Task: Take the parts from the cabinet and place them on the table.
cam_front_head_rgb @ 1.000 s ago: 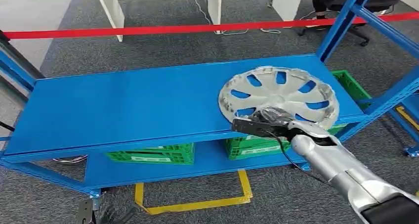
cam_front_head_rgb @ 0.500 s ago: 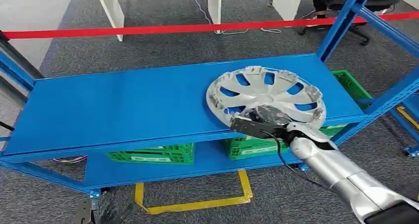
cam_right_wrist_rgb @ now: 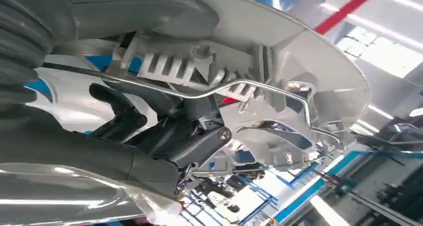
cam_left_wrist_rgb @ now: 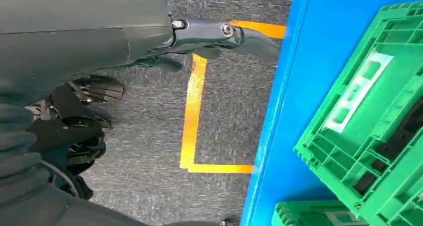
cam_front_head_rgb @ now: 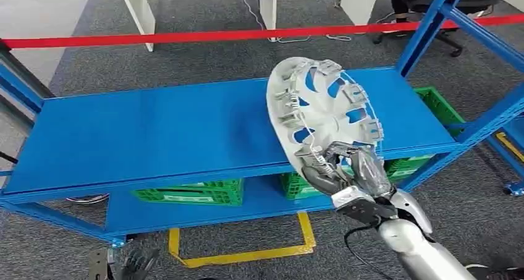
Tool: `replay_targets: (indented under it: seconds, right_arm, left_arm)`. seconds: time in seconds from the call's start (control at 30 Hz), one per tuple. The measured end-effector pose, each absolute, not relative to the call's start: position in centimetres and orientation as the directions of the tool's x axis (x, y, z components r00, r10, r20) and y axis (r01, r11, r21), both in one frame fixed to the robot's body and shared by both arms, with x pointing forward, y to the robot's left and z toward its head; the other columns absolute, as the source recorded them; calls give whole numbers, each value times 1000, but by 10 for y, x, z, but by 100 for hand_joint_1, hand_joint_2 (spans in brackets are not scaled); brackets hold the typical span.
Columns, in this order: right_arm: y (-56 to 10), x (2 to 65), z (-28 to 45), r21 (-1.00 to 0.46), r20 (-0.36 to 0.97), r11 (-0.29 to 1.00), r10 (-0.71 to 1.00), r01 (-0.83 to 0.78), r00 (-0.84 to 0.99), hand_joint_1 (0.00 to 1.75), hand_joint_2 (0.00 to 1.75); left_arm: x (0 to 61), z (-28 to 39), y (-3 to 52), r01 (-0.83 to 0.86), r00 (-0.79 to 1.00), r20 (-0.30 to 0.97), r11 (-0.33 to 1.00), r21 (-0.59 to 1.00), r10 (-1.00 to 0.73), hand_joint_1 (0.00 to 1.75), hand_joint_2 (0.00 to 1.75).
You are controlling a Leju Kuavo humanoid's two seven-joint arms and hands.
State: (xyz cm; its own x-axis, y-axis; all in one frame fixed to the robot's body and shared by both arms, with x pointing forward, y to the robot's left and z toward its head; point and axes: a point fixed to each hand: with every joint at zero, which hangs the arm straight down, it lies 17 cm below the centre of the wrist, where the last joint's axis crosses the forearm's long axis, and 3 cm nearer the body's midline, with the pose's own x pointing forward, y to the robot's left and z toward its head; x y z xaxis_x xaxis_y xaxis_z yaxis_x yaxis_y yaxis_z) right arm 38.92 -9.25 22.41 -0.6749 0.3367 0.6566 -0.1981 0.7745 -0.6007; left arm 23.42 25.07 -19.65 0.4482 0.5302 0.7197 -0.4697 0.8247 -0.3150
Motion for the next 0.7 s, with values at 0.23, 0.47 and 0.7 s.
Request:
replay_targets:
  seconds: [0.23,0.47,0.7]
  right_arm:
    - [-88,343,282,-376,652,883,35,-283,-757,175,175]
    - [-84,325,313,-301,620,900,-66,-314,-782,175,175]
    - [-70,290,330,-110,617,775,-438,-623,-653,175,175]
  left_arm:
    - [240,-192,252,-461,425,730,822,-335,536,0,175]
    - [245,-189,256,-458,414,738,822,-338,534,0,175]
    - [249,-185,259,-457,388,742,813,-360,547,0,175]
